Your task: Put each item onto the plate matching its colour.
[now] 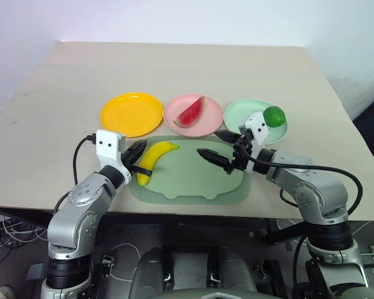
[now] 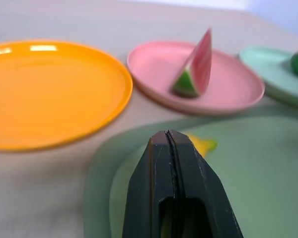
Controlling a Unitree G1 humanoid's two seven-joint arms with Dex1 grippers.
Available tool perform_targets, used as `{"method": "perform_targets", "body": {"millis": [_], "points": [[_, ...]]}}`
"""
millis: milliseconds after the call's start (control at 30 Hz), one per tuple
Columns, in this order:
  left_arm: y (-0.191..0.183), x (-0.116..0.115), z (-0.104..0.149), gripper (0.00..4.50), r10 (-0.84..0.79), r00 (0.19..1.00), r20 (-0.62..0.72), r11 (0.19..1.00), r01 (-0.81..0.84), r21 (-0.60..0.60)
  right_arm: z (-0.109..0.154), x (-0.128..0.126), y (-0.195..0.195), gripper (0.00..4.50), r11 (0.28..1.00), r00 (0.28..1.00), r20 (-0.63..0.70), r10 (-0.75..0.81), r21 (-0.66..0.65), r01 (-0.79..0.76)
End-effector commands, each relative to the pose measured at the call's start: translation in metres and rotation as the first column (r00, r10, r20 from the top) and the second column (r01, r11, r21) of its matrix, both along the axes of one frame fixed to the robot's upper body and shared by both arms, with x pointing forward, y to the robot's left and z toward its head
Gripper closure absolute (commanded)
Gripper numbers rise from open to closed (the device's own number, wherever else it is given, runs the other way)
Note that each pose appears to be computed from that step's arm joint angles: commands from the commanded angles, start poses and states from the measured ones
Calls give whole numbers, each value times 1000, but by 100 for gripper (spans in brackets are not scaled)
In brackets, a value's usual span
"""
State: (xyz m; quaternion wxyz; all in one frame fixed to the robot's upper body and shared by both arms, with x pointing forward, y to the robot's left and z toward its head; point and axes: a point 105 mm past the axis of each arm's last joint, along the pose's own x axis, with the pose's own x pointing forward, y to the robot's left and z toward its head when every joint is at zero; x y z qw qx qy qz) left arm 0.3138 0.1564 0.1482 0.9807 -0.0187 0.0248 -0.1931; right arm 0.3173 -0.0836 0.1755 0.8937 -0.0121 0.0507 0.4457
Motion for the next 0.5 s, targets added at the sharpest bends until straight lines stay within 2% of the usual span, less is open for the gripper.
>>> {"method": "perform_targets", "body": {"millis": [33,67,167,367,500], "points": [[-3,-4,1,448,-33,999,-7,999,33,-30,14,1,3,0,1000,998,60,17,8,-17],[-1,-3,1,448,-19,1000,-17,999,19,-41,14,1,3,0,1000,998,60,17,7,-17],[2,-1,2,397,8,1000,-15,1000,-9,-27,14,2,2,0,1000,998,60,16,4,-17],[5,5,-1,195,30,999,-30,999,-30,16,12,3,2,0,1000,998,54,9,-3,-9],[4,12,-5,70,37,999,-29,995,-34,93,11,4,1,0,1000,999,51,-5,-8,5]]}}
